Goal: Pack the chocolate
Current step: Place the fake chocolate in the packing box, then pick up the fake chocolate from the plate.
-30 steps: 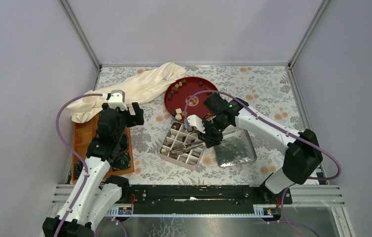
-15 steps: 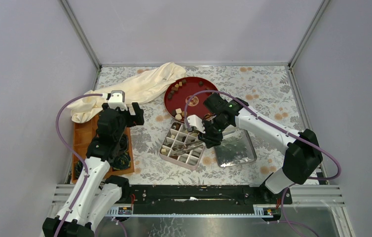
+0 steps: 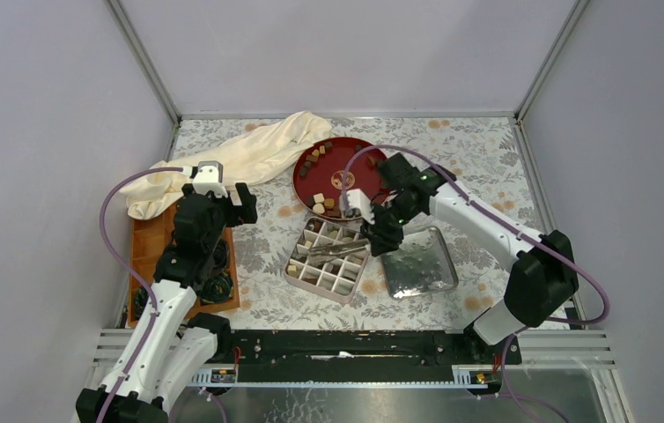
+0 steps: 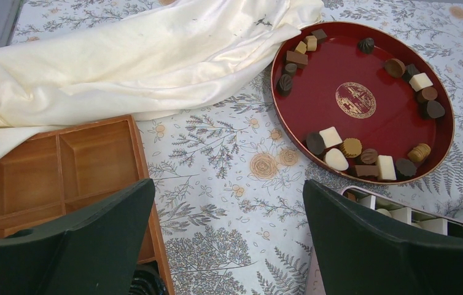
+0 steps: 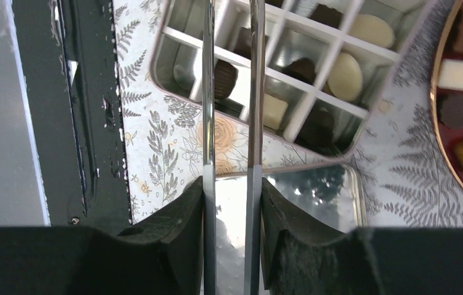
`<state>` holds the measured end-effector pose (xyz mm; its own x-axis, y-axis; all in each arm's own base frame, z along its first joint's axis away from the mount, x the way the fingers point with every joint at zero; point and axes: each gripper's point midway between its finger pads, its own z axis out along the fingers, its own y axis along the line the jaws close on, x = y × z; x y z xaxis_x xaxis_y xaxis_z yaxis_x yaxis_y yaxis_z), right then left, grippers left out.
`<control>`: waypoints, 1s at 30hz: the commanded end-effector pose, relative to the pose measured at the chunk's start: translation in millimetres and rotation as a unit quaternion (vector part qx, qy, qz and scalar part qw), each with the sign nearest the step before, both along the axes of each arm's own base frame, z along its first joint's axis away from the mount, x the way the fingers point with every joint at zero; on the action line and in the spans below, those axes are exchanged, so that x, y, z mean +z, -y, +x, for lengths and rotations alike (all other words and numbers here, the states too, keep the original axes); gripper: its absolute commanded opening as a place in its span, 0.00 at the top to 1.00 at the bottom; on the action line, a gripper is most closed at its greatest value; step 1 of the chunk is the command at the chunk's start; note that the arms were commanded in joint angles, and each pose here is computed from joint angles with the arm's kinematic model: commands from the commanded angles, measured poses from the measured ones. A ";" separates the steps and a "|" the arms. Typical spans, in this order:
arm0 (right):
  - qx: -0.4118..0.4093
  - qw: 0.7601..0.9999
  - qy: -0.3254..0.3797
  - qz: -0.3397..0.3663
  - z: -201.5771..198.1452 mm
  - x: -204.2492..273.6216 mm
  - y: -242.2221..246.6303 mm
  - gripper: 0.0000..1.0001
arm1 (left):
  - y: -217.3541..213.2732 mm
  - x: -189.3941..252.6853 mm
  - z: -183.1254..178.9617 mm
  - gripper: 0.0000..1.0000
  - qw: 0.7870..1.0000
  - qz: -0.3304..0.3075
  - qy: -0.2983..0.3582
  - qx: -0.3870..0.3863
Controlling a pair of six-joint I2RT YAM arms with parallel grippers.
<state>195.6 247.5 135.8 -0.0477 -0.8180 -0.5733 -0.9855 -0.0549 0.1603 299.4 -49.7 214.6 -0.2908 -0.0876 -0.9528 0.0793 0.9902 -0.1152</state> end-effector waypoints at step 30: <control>-0.477 0.878 0.033 -0.011 227.8 11.4 109.1 0.61 | 8.4 9.7 -0.4 0.01 0.999 -0.004 0.025 -0.024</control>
